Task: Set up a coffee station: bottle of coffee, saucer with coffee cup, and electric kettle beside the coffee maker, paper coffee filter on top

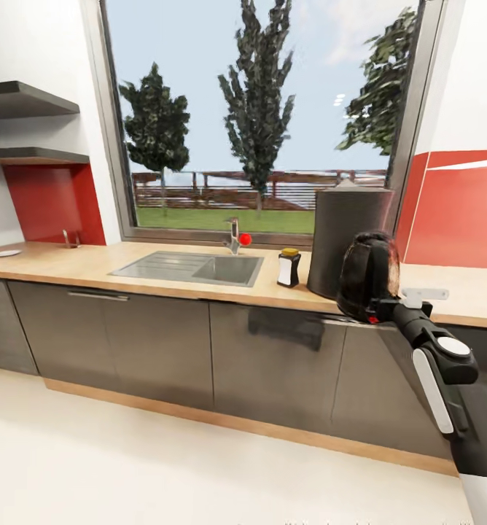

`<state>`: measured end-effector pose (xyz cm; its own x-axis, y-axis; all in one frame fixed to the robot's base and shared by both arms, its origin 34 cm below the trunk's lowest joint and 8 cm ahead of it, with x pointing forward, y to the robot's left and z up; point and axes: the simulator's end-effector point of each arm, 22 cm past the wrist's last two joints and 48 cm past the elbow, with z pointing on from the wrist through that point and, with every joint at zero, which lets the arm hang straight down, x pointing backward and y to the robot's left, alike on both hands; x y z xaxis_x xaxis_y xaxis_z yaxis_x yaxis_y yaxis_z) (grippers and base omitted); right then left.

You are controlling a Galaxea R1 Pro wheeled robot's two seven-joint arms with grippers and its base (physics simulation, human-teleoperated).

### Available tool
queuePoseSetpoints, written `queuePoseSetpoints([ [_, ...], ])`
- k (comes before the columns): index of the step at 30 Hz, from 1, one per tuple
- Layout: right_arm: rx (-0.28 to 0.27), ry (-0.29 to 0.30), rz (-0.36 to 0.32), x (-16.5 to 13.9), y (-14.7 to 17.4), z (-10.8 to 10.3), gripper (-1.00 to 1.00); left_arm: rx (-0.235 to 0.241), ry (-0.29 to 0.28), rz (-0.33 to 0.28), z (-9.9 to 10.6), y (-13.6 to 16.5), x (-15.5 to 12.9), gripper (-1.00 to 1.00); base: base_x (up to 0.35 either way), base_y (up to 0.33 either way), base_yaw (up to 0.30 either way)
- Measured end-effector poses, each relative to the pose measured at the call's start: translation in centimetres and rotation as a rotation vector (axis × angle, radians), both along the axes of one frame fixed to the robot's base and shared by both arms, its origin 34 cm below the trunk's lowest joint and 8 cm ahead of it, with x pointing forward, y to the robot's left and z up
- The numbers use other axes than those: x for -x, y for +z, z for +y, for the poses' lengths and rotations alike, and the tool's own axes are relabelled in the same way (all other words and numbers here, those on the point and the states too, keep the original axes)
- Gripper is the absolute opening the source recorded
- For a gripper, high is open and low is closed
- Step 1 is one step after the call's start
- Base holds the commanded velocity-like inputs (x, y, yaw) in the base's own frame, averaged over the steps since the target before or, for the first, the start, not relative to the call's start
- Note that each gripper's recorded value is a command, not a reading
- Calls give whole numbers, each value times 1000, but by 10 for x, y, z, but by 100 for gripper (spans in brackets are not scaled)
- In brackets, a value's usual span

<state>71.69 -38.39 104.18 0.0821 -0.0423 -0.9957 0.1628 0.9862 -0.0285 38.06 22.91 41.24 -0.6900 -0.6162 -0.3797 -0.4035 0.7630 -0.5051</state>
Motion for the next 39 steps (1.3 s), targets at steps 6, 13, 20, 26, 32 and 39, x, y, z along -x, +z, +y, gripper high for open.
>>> queuePoseSetpoints([
  [6,1,0,0,0,0,0,-100,0,0,-1,0,0,0,100,-49,-25,171],
  [13,1,0,0,0,0,0,-100,0,1,-1,0,0,0,100,-4,13,253],
  [20,1,0,2,0,-1,0,-100,-1,2,-1,1,0,0,100,0,255,74],
  [26,-1,4,1,0,0,2,-100,-1,2,-1,1,0,0,100,0,229,227],
  [32,1,2,2,0,-1,1,-100,-1,2,-1,1,0,0,100,0,31,268],
  [39,1,2,2,0,-1,1,-100,-1,2,-1,1,0,0,100,0,3,271],
])
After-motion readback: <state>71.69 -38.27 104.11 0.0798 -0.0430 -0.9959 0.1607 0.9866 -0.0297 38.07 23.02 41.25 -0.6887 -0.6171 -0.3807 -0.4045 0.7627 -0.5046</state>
